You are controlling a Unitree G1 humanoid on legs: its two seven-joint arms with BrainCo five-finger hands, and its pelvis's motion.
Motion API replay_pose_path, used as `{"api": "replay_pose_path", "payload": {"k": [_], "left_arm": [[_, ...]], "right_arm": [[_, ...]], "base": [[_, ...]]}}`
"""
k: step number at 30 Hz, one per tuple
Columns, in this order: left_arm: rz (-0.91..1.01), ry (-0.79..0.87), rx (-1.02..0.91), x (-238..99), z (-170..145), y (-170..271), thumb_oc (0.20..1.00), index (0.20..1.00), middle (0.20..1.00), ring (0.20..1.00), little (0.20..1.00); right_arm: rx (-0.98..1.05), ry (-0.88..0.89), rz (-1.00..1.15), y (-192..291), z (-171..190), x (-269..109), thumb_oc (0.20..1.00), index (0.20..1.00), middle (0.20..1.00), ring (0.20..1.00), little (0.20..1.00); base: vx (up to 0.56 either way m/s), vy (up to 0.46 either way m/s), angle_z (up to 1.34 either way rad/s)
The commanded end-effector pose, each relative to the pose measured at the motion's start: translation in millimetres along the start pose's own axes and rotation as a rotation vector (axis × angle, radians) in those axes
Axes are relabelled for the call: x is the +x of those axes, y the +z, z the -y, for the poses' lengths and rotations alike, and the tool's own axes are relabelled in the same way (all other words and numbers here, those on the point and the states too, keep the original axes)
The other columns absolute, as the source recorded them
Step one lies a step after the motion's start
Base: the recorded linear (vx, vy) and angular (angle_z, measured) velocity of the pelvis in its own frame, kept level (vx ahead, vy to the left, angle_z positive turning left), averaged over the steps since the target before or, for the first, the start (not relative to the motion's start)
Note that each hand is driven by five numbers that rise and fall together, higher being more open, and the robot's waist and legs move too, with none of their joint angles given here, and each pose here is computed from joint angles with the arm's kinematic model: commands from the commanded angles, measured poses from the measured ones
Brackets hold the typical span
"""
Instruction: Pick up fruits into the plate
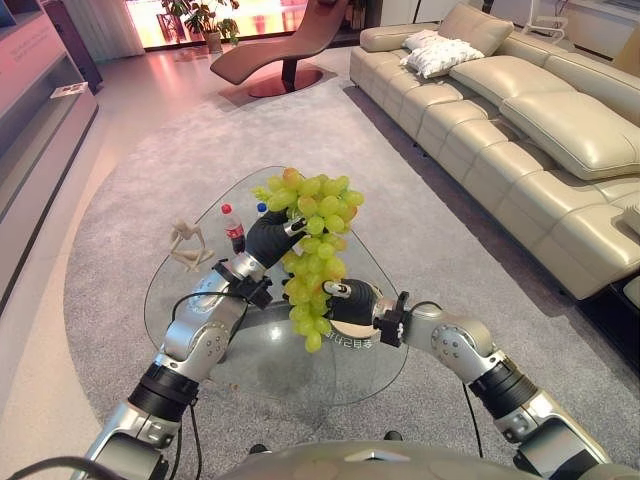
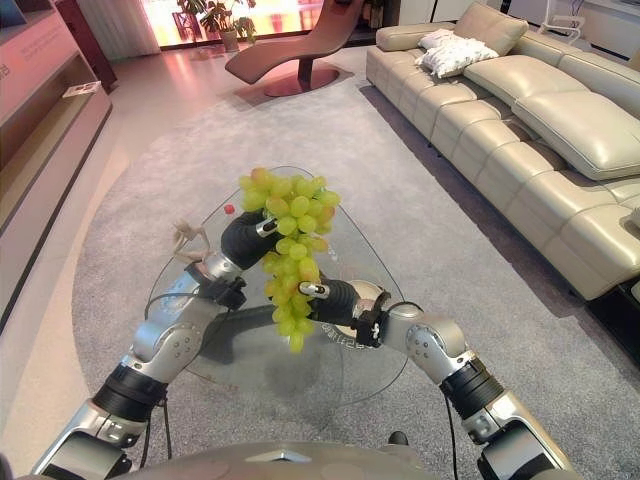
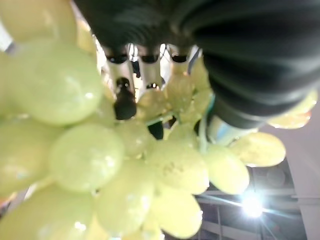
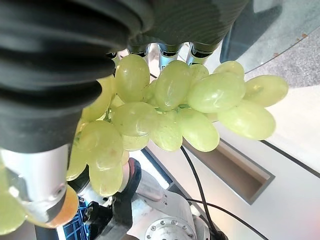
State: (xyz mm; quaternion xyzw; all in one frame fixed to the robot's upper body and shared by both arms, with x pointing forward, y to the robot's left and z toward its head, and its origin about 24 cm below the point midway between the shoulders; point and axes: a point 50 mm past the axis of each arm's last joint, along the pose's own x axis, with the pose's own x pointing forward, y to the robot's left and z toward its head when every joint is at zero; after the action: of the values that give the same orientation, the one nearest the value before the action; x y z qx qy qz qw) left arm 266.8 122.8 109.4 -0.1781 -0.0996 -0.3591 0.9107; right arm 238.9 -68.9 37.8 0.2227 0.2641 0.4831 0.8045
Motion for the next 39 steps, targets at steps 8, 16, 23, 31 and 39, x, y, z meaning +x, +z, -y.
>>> {"api": "replay_pose_path", "payload": {"k": [8, 16, 23, 31, 39], "left_arm": [[0.023, -0.004, 0.018, 19, 7, -3, 0.200, 0.200, 0.200, 0.200, 0.200], [0.012, 0.021, 0.032, 22, 7, -7, 0.200, 0.200, 0.200, 0.200, 0.200], [0.016, 0.032, 0.041, 24, 7, -8, 0.200, 0.200, 0.200, 0.200, 0.200], [0.033, 0.046, 0.032, 23, 5, -3, 0.200, 0.200, 0.200, 0.200, 0.200], [0.012, 0.068, 0.003, 19, 1, -4, 1.000, 1.000, 1.000, 1.000, 1.000]], "right_arm": [[-0.009, 0.188, 0.245, 43, -44, 19, 0.200, 0.200, 0.200, 0.200, 0.200], [0.010, 0.187, 0.277, 45, -46, 21, 0.200, 0.200, 0.200, 0.200, 0.200], [0.014, 0.163, 0.295, 48, -45, 19, 0.200, 0.200, 0.200, 0.200, 0.200], [0.006, 0.139, 0.332, 52, -41, 14, 0.200, 0.200, 0.200, 0.200, 0.200], [0.031, 0.121, 0.368, 54, -38, 9, 0.200, 0.200, 0.200, 0.200, 0.200]], "base": [[0.00, 0.000, 0.00], [0.00, 0.000, 0.00], [0.00, 0.000, 0.00], [0.00, 0.000, 0.00], [0.00, 0.000, 0.00]]}}
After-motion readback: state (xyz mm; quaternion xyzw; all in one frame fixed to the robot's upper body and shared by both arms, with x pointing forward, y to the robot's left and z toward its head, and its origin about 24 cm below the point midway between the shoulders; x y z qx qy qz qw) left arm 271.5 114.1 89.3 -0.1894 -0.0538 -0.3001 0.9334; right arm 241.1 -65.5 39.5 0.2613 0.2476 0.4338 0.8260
